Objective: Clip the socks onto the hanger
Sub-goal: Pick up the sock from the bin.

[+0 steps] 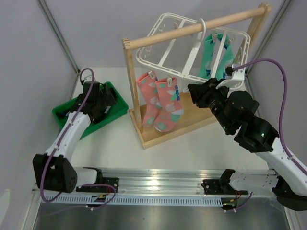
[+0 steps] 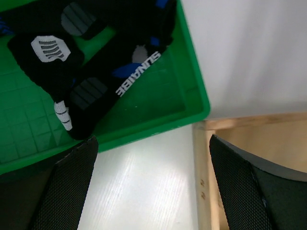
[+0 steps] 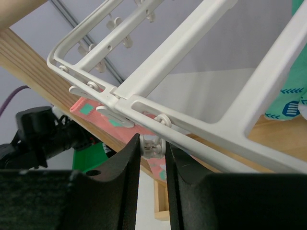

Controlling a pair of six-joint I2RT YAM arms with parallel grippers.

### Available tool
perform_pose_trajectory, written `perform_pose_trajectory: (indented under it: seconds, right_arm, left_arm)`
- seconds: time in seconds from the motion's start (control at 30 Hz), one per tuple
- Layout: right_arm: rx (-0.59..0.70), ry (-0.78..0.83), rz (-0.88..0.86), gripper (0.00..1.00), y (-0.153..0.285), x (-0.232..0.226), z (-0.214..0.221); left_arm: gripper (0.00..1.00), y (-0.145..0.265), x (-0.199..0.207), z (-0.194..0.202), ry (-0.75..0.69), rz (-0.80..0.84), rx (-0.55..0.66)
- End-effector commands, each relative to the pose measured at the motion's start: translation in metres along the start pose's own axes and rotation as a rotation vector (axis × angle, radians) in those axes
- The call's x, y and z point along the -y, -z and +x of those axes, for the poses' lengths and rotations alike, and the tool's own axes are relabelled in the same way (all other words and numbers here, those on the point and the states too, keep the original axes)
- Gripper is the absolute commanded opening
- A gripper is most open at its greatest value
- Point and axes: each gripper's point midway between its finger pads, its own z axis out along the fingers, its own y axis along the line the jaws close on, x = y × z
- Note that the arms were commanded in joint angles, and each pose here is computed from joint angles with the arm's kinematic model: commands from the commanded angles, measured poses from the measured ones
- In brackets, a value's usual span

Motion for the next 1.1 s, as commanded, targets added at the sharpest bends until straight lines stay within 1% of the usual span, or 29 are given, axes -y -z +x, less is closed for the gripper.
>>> perform_pose_trajectory:
  seconds: [0.0, 0.07, 0.13, 0.17, 0.2, 0.27, 0.3, 0.37, 0.4, 0.47, 0.53, 0.57, 0.6, 0.63, 0.73, 0.77, 0.9, 1.07]
  right_arm:
    - [0.039, -0.019, -0.035, 0.0, 0.002, -0.005, -0.012]
    - [0.039, -0.023, -0.042, 0.0, 0.003, -0.006, -0.012]
    - [0.034, -0.024, -0.051, 0.0, 0.004, -0.007, -0.01]
    - [0.034, -0.027, -0.053, 0.0, 0.005, -0.007, -0.01]
    - [0.03, -0.027, -0.053, 0.0, 0.004, -0.007, -0.009]
    - [0.028, -0.029, -0.062, 0.0, 0.005, -0.008, -0.008]
    - [0.024, -0.032, -0.064, 0.0, 0.004, -0.009, -0.007]
    - [0.024, -0.031, -0.066, 0.0, 0.005, -0.009, -0.008]
    - [0.024, -0.032, -0.064, 0.0, 0.005, -0.009, -0.008]
    - [0.023, -0.032, -0.062, 0.0, 0.006, -0.008, -0.009]
    - [0.022, -0.033, -0.064, 0.0, 0.006, -0.009, -0.009]
    - [0.018, -0.031, -0.066, 0.0, 0.006, -0.009, -0.007]
    - [0.013, -0.029, -0.067, 0.0, 0.005, -0.01, -0.006]
    - [0.013, -0.029, -0.068, 0.0, 0.005, -0.01, -0.006]
    - [0.012, -0.031, -0.066, 0.0, 0.005, -0.009, -0.006]
    - [0.013, -0.03, -0.065, 0.0, 0.005, -0.009, -0.006]
    - [0.016, -0.031, -0.067, 0.0, 0.007, -0.009, -0.009]
    - [0.013, -0.024, -0.058, 0.0, 0.006, -0.008, -0.007]
  left_arm:
    - [0.99, -0.012, 0.013, -0.034, -0.029, 0.05, 0.027]
    - [1.0, -0.037, 0.012, -0.033, -0.061, 0.026, -0.02]
    - [1.0, -0.049, 0.016, -0.044, -0.06, 0.016, -0.026]
    - [1.0, -0.065, 0.014, -0.033, -0.068, -0.006, -0.073]
    - [0.99, -0.072, 0.015, -0.031, -0.069, -0.01, -0.088]
    - [0.99, -0.083, 0.019, -0.038, -0.061, -0.02, -0.079]
    - [0.97, -0.097, 0.014, -0.031, -0.062, -0.053, -0.101]
    - [0.96, -0.107, 0.016, -0.037, -0.057, -0.066, -0.088]
    - [0.93, -0.119, 0.013, -0.033, -0.062, -0.096, -0.103]
    - [0.89, -0.129, 0.013, -0.041, -0.058, -0.115, -0.09]
    - [0.85, -0.143, 0.009, -0.034, -0.071, -0.144, -0.111]
    - [0.83, -0.145, 0.01, -0.039, -0.076, -0.144, -0.101]
    - [0.78, -0.149, 0.009, -0.038, -0.081, -0.15, -0.108]
    - [0.76, -0.156, 0.006, -0.032, -0.086, -0.167, -0.121]
    - [0.7, -0.164, 0.002, -0.036, -0.092, -0.194, -0.119]
    - [0.68, -0.171, -0.001, -0.029, -0.095, -0.205, -0.135]
    - [0.6, -0.182, -0.005, -0.031, -0.091, -0.216, -0.131]
    - [0.57, -0.195, -0.011, -0.031, -0.096, -0.239, -0.144]
